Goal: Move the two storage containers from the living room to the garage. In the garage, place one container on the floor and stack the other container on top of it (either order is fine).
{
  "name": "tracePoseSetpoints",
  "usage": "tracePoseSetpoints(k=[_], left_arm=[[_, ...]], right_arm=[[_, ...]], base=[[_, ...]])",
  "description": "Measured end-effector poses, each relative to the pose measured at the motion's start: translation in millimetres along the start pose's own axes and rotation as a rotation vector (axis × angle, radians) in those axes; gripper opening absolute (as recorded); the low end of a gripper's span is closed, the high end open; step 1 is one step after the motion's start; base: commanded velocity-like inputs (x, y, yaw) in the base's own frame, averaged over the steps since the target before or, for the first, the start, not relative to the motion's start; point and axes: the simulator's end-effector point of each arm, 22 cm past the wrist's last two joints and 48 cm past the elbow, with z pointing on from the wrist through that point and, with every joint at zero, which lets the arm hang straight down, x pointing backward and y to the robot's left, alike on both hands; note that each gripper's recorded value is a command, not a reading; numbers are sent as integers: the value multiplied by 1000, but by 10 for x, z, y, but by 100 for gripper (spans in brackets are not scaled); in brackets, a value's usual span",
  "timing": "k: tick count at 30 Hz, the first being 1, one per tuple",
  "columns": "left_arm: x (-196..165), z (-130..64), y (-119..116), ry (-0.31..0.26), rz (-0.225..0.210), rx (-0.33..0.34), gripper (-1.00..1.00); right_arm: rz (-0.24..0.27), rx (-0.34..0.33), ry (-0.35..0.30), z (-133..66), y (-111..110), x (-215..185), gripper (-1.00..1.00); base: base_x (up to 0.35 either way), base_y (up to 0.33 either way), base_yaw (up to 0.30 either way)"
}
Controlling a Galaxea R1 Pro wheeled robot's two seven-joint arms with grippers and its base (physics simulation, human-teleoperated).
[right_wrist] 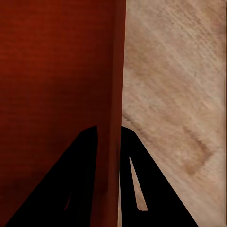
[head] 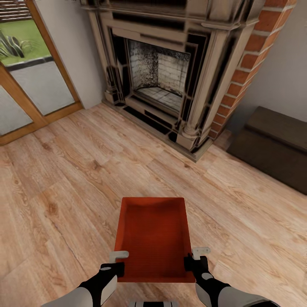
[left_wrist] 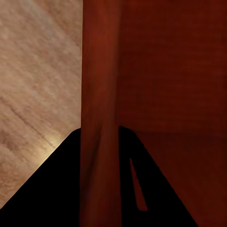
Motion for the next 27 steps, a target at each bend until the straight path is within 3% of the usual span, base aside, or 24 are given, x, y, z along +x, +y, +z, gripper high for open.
tracePoseSetpoints(k=[27], left_arm=[[-153, -505, 33, 0, 2, 0, -100]], right_arm=[[1, 0, -1, -444, -21, -286, -100]], base=[[0, 0, 0]])
